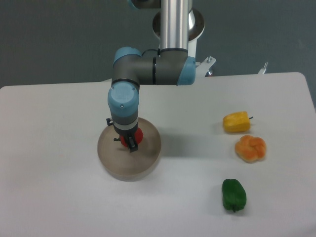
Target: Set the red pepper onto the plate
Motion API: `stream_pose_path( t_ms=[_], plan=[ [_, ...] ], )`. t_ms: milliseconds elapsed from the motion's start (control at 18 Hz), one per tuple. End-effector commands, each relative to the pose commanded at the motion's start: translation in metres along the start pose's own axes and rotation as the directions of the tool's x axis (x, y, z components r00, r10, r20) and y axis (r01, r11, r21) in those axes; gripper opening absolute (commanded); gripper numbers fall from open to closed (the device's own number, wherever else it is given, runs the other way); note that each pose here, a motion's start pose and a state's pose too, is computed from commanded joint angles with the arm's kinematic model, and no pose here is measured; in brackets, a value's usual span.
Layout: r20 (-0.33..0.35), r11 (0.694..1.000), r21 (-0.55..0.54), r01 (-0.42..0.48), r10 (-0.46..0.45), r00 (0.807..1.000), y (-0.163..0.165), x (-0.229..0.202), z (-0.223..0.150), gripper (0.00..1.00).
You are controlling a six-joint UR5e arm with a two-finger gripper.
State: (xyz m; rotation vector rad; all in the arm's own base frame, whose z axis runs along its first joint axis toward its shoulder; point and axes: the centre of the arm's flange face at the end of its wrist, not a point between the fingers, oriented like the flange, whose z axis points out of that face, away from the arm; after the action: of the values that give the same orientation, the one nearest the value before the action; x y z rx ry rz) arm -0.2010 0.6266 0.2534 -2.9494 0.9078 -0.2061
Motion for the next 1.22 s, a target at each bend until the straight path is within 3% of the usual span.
stream_pose_path(
  t_ms=[278, 556, 833, 1056, 1222],
  plan=[
    [0.064, 1.0, 0.022, 0.0, -0.002, 0.998, 0.005, -0.007, -0.031, 1.0],
    [0.152, 0.996, 0.059, 0.072, -0.08, 0.985, 0.065, -0.047, -0.09, 1.0],
    [0.215, 0.999, 0.037, 0.0, -0.008, 0.976, 0.152, -0.091, -0.133, 1.0],
    [0.119, 0.998, -0.021, -0.058, 0.06, 0.991, 0.205, -0.11, -0.145, 1.0],
    [0.096, 0.993, -0.028, -0.113, 0.115, 0.989, 0.231, -0.117, -0.137, 1.0]
  ],
)
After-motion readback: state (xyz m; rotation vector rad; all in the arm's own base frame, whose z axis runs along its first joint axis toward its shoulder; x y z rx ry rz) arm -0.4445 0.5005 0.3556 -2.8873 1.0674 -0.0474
